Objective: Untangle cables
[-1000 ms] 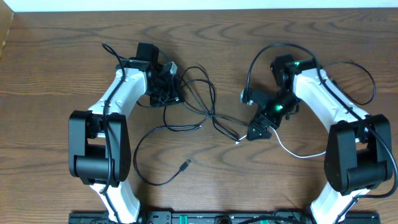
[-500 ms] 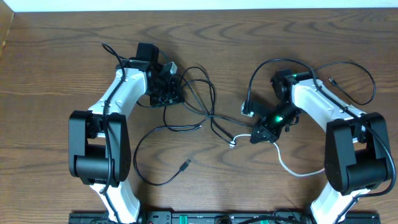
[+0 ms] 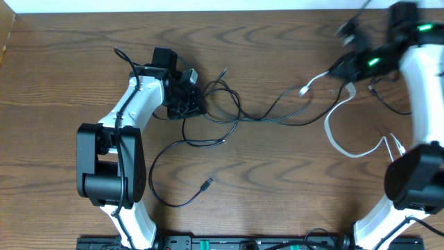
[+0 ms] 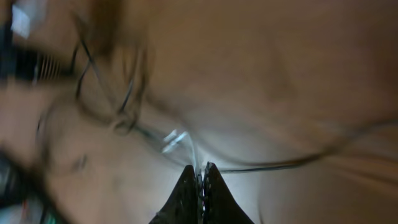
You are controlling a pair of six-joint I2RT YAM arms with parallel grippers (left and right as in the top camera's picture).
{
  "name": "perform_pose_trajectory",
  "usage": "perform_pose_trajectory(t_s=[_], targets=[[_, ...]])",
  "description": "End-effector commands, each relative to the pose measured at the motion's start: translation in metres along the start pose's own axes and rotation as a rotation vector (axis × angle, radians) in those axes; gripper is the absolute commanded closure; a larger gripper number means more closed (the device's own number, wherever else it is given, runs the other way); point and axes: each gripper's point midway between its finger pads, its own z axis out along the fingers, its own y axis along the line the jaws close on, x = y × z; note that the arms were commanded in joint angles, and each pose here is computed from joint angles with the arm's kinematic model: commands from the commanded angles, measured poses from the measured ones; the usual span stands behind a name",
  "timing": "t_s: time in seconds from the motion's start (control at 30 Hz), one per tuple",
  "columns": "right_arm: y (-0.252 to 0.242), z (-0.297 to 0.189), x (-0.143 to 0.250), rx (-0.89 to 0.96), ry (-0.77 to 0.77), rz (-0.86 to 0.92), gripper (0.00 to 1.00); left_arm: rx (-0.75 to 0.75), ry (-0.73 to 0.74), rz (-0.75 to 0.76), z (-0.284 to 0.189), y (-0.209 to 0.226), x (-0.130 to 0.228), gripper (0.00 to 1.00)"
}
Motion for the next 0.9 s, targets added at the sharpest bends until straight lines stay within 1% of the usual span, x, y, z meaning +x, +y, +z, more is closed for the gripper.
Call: perform_pose_trajectory(t_s=[0.0,0.03,0.13,0.2,0.27,0.37,0.4,0.47,0.5,0.6,0.63,0.67,0.7,0.73,0.77,0.83,0.87], targets=[[-0.064,-0.057,-0.020,0.275,-0.138,0.310,0.99,0.008,-0.033,0.033,-0.011,-0.008,-0.007,0.93],[-0.089,-0.076,-0.022,0.386,-0.187,0.388,0.99,0.000,-0.035,0.032,-0.011,-0.007,-0.007,0.93],[-0.146,-0.127,-0.021,0.643,-0.320,0.552,0.99,-0.015,-0.038,0.032,-0.011,-0.004,-0.008,0.93],[-0.176,-0.158,-0.018,0.760,-0.405,0.625,0.99,-0.035,-0.042,0.031,-0.011,0.000,-0.009,0.93],[-0.192,-0.176,-0.016,0.802,-0.456,0.645,0.99,-0.052,-0.044,0.029,-0.011,0.003,-0.009,0.93],[-0.206,-0.191,-0.015,0.825,-0.500,0.660,0.99,-0.074,-0.048,0.028,-0.011,0.006,-0.009,0.93],[-0.205,-0.190,-0.015,0.801,-0.495,0.643,0.99,-0.074,-0.049,0.029,-0.011,0.006,-0.010,0.93],[-0.194,-0.177,-0.018,0.719,-0.454,0.571,0.99,-0.080,-0.054,0.030,-0.012,0.007,-0.011,0.93],[-0.181,-0.162,-0.016,0.643,-0.397,0.521,0.99,-0.083,-0.059,0.033,-0.012,0.008,-0.012,0.93],[-0.159,-0.136,-0.003,0.555,-0.288,0.502,0.98,-0.080,-0.066,0.036,-0.012,0.007,-0.014,0.93],[-0.151,-0.128,0.002,0.529,-0.251,0.499,0.95,-0.080,-0.067,0.033,-0.012,0.007,-0.014,0.93],[-0.141,-0.119,0.007,0.497,-0.208,0.490,0.88,-0.080,-0.067,0.033,-0.012,0.007,-0.014,0.93],[-0.127,-0.108,0.014,0.459,-0.148,0.478,0.76,-0.081,-0.067,0.033,-0.012,0.007,-0.014,0.93],[-0.121,-0.103,0.018,0.446,-0.122,0.475,0.71,-0.081,-0.067,0.033,-0.012,0.007,-0.014,0.93],[-0.112,-0.098,0.023,0.432,-0.084,0.473,0.64,-0.081,-0.067,0.033,-0.012,0.007,-0.014,0.93],[-0.102,-0.091,0.027,0.415,-0.043,0.463,0.57,-0.081,-0.068,0.033,-0.012,0.007,-0.014,0.92],[-0.097,-0.090,0.029,0.408,-0.029,0.463,0.55,-0.081,-0.068,0.034,-0.012,0.007,-0.014,0.93]])
